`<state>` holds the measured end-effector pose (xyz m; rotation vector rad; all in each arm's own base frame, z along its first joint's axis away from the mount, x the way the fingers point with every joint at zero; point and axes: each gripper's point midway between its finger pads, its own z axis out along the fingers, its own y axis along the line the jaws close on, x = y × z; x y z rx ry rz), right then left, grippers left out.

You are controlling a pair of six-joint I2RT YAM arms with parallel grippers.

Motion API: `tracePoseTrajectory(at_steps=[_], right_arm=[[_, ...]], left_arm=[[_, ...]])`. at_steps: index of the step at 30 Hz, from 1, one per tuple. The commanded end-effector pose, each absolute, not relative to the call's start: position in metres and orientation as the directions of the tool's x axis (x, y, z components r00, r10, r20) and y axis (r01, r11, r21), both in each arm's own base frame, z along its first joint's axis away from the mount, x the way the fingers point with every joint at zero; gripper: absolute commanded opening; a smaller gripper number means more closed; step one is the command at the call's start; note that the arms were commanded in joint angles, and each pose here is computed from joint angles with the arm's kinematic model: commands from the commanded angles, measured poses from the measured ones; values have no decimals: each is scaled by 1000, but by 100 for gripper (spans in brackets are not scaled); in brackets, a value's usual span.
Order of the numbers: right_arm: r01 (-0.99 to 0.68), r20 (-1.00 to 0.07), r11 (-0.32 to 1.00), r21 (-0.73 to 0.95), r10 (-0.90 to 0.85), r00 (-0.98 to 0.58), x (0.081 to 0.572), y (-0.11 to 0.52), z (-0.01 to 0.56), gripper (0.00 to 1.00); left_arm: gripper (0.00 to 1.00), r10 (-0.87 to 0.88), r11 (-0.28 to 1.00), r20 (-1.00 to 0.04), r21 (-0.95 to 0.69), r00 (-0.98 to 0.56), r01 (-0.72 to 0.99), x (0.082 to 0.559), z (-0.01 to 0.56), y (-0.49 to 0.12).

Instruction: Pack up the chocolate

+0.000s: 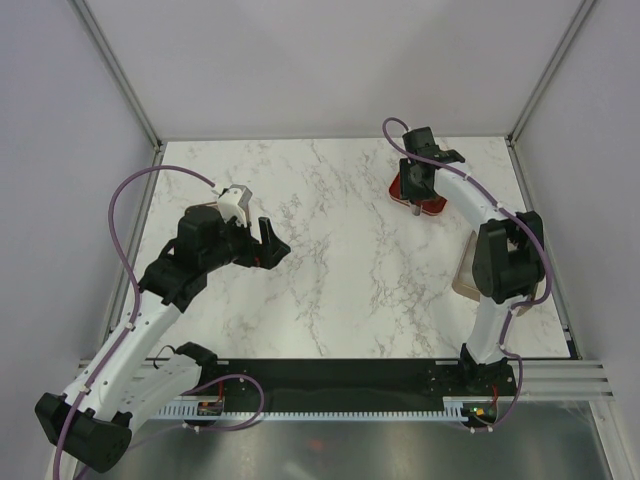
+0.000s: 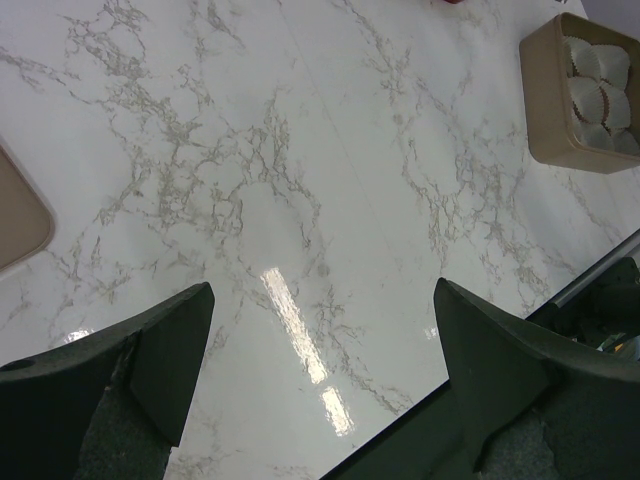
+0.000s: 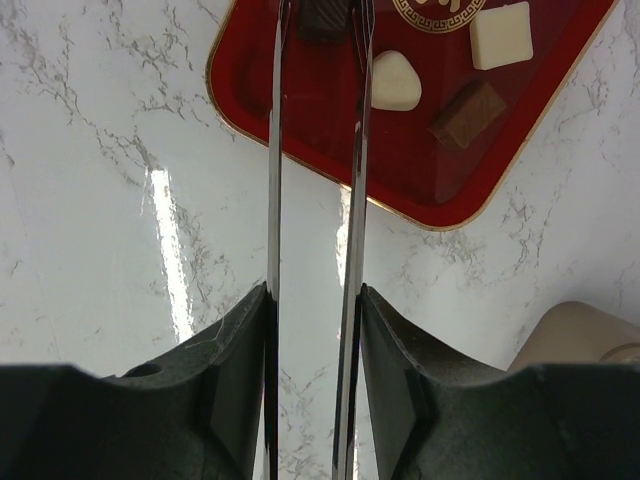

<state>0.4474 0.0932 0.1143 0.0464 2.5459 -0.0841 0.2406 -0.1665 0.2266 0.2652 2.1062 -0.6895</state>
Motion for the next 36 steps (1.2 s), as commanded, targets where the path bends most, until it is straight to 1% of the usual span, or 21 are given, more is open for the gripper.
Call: tracePoseTrajectory(at_steps=[1, 11, 19, 22, 29, 30, 31, 34, 35, 36], right_arm=[[69, -594, 996, -52, 25, -804, 457, 95, 119, 47], [61, -598, 997, -55, 16, -802, 450, 93, 129, 34], [30, -625, 998, -60, -14, -781, 436, 89, 164, 27], [24, -626, 998, -61, -20, -779, 424, 85, 178, 26], [37, -581, 996, -80, -17, -814, 377, 69, 194, 24], [52, -591, 996, -78, -5, -807, 371, 63, 202, 25], [61, -565, 994, -92, -2, -825, 360, 57, 199, 25], [108, -555, 988, -114, 27, -831, 342, 38, 206, 25], [120, -534, 985, -127, 34, -845, 332, 31, 203, 25], [153, -540, 980, -127, 61, -839, 326, 18, 208, 25]], left_arm=[[99, -61, 825, -828, -356, -557, 439, 245, 232, -166], [99, -63, 827, -830, -354, -554, 436, 245, 233, -165], [99, -66, 825, -829, -358, -555, 437, 245, 234, -166], [99, -63, 822, -826, -361, -560, 441, 244, 233, -167], [99, -65, 815, -828, -366, -557, 449, 242, 235, -168], [99, -66, 815, -829, -366, -556, 449, 242, 236, -168], [99, -66, 814, -829, -366, -556, 450, 242, 236, -168], [99, -71, 811, -832, -369, -551, 454, 241, 238, -168], [99, -71, 813, -831, -368, -551, 451, 241, 237, -168], [99, -70, 815, -832, -366, -550, 450, 241, 237, -167]])
